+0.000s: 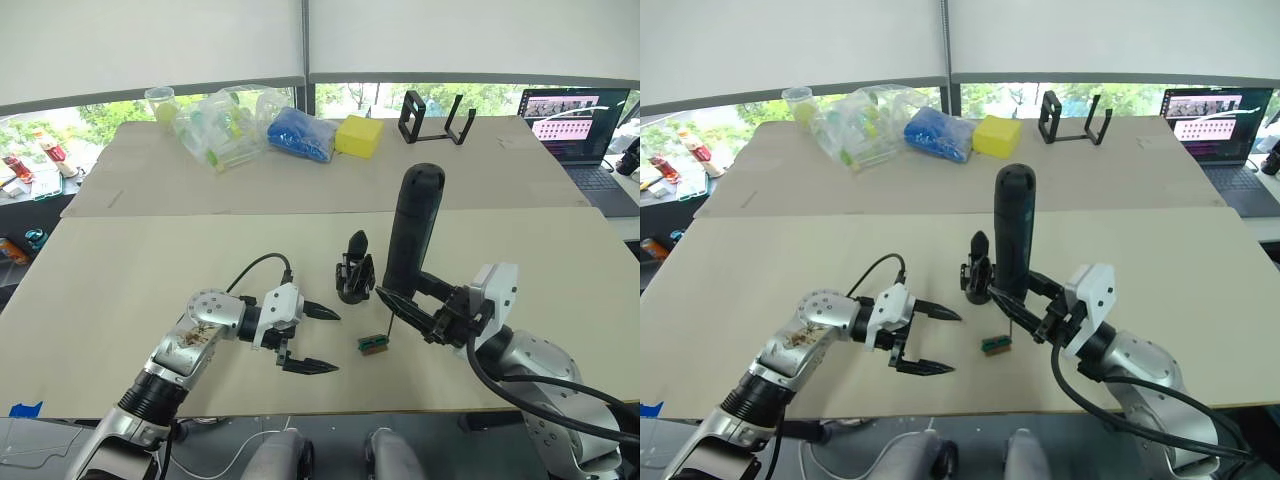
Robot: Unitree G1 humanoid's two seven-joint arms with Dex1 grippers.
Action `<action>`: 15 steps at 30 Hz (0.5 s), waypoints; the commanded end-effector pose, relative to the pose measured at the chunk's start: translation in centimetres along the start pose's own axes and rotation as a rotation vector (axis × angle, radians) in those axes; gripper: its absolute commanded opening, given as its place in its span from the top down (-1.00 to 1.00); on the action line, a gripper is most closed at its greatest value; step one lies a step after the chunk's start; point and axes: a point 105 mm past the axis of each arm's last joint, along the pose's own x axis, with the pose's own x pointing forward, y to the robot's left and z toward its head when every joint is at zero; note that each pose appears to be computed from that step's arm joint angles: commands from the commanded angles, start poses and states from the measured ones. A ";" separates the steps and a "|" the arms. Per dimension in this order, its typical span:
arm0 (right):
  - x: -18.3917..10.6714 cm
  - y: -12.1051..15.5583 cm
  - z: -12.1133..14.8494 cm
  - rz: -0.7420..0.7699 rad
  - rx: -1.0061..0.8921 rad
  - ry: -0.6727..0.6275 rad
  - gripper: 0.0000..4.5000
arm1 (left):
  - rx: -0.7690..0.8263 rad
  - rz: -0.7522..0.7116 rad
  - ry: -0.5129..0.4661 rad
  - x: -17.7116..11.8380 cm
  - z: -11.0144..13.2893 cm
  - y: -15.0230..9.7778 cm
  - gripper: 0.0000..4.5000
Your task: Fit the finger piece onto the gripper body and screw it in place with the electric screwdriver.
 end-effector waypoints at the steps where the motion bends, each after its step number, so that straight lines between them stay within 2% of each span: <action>1: 0.2 1.0 2.1 0.043 -0.039 -0.076 0.16 | 0.038 -0.001 -0.007 0.1 0.7 0.2 -1.00; 15: 0.2 1.2 2.0 0.053 -0.037 -0.078 0.16 | 0.037 0.001 -0.003 0.0 0.7 0.2 -1.00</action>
